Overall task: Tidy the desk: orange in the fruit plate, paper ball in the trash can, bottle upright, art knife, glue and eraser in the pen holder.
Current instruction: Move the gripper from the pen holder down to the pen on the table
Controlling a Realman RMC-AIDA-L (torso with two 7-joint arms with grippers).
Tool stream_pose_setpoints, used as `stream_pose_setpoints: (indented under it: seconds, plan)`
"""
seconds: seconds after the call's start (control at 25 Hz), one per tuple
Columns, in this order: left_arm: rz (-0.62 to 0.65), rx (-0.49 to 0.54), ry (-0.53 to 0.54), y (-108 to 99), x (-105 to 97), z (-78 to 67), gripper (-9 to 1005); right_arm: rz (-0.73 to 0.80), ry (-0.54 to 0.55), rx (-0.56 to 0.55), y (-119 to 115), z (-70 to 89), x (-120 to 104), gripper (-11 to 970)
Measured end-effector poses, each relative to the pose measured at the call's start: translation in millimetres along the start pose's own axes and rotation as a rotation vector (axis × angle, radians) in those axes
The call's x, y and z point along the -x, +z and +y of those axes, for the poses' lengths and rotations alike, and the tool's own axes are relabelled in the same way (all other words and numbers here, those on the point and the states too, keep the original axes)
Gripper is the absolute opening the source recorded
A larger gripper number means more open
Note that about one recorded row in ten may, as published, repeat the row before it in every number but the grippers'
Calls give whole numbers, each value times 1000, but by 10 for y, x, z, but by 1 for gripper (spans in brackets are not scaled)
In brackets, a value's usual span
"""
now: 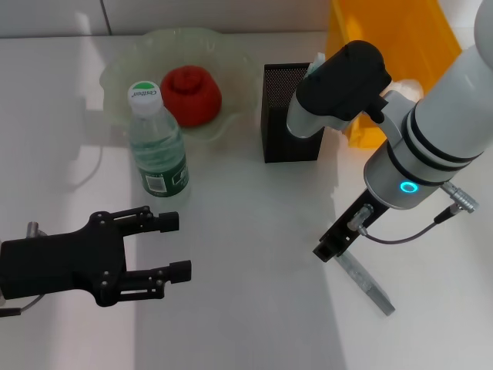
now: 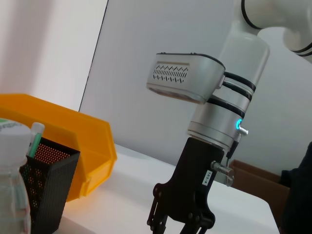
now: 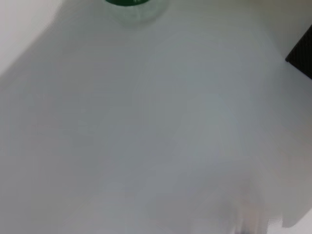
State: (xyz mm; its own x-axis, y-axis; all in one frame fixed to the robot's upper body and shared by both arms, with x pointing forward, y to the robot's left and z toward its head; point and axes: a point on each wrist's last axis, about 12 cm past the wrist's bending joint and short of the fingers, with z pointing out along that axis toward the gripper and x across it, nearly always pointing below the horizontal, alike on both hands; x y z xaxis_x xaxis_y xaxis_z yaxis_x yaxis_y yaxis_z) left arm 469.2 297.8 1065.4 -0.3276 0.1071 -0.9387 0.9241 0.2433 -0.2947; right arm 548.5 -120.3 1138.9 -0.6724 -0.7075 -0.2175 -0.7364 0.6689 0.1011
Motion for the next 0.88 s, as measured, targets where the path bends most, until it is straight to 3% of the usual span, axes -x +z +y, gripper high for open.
stream_pose_setpoints:
  seconds: [0.36, 0.88]
  plan:
    - [0, -1, 1, 13, 8, 12, 781, 12, 14, -5, 60, -27, -54, 408]
    - [-2, -2, 11, 37, 8, 14, 781, 18, 23, -7, 123, -58, -76, 311]
